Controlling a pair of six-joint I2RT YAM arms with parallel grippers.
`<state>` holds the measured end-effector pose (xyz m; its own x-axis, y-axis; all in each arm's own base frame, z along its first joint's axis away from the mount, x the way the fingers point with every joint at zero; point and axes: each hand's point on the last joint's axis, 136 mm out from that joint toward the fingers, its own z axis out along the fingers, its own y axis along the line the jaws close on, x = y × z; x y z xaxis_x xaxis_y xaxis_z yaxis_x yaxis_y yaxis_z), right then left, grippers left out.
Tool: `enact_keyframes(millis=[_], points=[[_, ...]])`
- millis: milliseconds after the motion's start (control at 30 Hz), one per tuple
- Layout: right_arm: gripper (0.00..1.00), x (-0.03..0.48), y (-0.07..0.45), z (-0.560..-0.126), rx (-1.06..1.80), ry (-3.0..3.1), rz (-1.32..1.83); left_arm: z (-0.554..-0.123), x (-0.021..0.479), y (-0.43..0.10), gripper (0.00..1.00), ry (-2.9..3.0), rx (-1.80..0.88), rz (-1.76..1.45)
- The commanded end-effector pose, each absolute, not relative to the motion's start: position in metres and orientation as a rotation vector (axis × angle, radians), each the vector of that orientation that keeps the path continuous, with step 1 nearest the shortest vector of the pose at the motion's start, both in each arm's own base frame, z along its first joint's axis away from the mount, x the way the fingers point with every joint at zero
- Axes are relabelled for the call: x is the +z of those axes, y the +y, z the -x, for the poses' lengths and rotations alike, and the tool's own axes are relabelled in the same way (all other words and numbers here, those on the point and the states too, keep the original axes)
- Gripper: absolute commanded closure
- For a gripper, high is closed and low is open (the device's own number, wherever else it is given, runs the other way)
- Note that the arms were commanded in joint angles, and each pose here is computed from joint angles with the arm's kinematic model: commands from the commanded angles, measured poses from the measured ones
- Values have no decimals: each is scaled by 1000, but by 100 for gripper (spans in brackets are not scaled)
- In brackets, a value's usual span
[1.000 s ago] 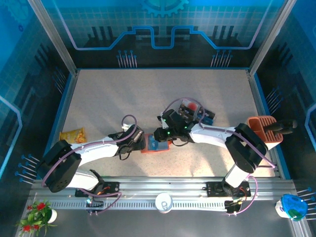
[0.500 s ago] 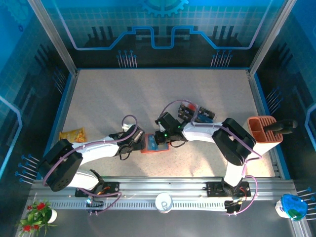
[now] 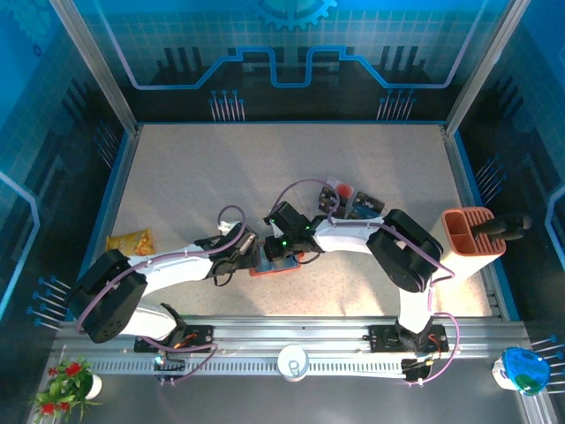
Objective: Put the credit cards into the card holder
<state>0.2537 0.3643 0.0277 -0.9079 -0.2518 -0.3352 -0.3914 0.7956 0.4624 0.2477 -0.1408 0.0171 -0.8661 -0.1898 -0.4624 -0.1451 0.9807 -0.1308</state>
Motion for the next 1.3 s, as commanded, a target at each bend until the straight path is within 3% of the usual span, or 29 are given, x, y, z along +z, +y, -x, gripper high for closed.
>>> enact_keyframes(millis=[0,533,1267], points=[[96,49,363,-250,833,2699,488,-248,26,-139,19,2632,-145,256],[98,41,346,-247,788,2704,445,-228,10,-116,19,2664,-92,369],[100,16,362,-241,761,2769,520,-228,-8,-118,19,2702,-66,364]])
